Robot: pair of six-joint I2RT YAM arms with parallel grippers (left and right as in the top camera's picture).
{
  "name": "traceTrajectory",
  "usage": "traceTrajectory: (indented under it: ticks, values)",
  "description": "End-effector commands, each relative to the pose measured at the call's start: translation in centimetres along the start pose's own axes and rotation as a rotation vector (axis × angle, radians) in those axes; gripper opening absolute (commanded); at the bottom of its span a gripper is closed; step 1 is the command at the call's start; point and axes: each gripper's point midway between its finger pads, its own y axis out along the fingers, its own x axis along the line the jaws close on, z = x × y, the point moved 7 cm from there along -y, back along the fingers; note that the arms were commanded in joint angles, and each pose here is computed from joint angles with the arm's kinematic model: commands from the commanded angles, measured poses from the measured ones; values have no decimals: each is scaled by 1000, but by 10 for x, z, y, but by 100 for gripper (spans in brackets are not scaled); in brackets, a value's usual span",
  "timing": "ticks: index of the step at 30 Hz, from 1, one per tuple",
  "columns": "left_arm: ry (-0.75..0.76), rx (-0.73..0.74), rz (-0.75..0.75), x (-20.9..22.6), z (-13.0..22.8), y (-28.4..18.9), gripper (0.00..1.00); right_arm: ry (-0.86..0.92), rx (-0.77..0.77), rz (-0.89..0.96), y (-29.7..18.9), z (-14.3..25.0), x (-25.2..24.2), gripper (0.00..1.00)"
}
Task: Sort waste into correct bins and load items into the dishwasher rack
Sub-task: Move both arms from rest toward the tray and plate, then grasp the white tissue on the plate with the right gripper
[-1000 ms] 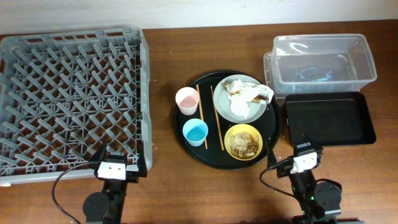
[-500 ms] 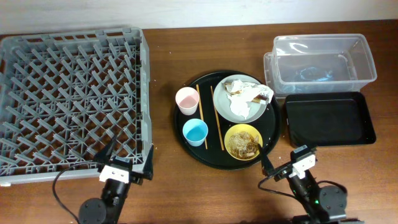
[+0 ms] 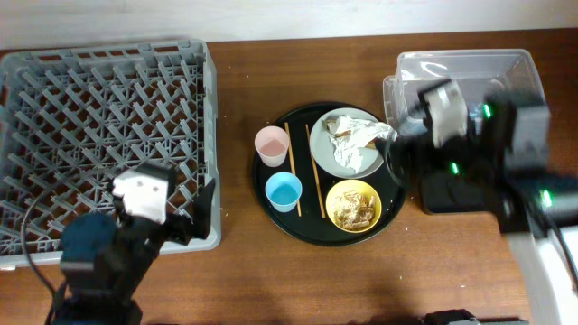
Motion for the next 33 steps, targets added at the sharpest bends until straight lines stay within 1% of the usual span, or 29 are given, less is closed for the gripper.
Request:
traceTrajectory:
  ticks: [1,4,7,8,9,10,13,15,17,19,22,27,33]
  values:
    - [20,50,64,-10,-17,17,100,54,86,-74,45,-10,-13,98]
    - [11,126,90,-11,-9,43,100,31,186,-158,97,4,-26,98]
    - [-5,185,124,-11,0,64,100,74,221,-149,132,11,-40,98]
    - [-9,205,122,-10,3,69,100,67,228,-115,142,13,-46,98]
    - [-15,231,122,-9,8,77,100,32,258,-1,157,16,-56,98]
    - [-27,256,124,-8,12,85,100,-30,312,151,172,21,-59,98]
    - [-38,304,127,-6,21,97,100,-148,394,329,193,29,-50,98]
    - [-45,338,129,-5,28,105,100,-186,382,310,205,28,-34,98]
    - [-48,352,129,-5,31,108,100,-197,366,286,210,26,-29,100]
    - [-49,357,130,-5,32,109,100,-251,390,218,217,32,-25,99]
    - [-50,362,130,-5,33,111,100,-264,435,156,234,46,-24,98]
    - [-58,398,132,-4,41,119,100,-242,525,101,262,75,-25,98]
    - [-65,433,134,-3,48,127,100,-172,572,81,278,97,-50,98]
